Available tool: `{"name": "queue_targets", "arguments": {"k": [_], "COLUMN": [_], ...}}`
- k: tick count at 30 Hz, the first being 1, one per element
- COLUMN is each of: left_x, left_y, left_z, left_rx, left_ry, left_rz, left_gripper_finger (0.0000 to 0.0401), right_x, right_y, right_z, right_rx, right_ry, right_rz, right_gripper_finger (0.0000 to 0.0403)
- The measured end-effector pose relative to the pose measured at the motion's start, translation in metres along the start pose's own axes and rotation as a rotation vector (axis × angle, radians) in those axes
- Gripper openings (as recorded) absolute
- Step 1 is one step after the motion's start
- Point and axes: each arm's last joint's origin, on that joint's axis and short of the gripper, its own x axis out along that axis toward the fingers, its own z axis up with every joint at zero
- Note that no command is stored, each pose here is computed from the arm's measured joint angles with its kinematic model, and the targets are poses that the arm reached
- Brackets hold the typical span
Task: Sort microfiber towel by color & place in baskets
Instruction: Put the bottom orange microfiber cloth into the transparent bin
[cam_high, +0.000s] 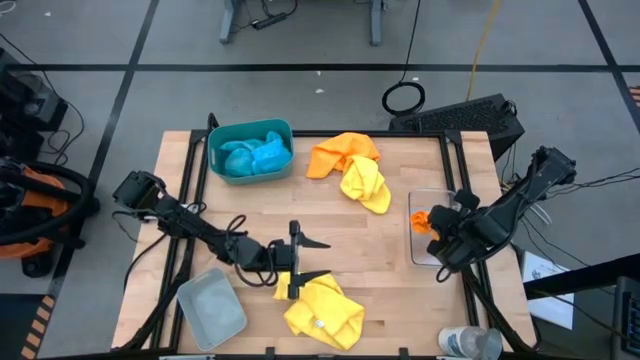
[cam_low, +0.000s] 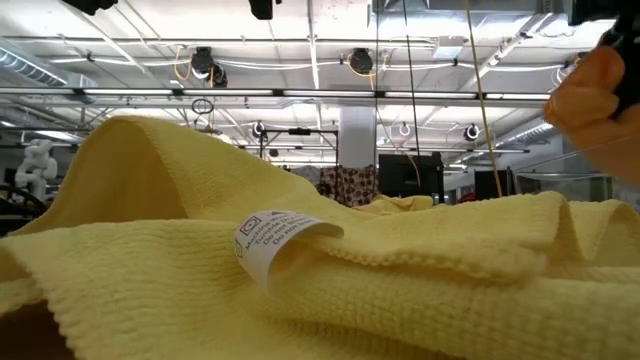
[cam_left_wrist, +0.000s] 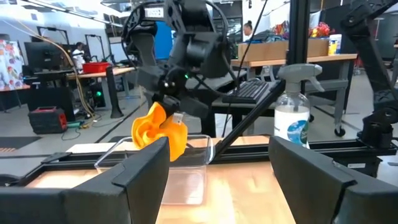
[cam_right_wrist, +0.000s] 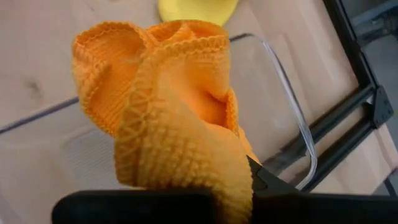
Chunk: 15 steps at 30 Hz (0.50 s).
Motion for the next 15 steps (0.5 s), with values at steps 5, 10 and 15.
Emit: {"name": "queue_targets", "arguments": {"k": [5,10,15], "left_x": [0.000,0.000,0.000], "left_y": [0.000,0.000,0.000], "left_z": [0.000,0.000,0.000], "left_rx": [0.000,0.000,0.000], "left_ry": [0.000,0.001,0.001], "left_rz": [0.000,0.000,0.000], "left_gripper_finger": [0.0278,0.0278,0.0278], "right_x": [0.013,0.031,0.051], "right_y": [0.001,0.006,0.012], "right_z": [-0.008,-0.015,-0.017], "right_rx": [0.031,0.072,0.107], "right_ry": [0.029,0.033,0.039], "right_rz": [-0.042,-0.044,-0.026], "right_gripper_finger": [0.0010,0.0011,0.0011]}}
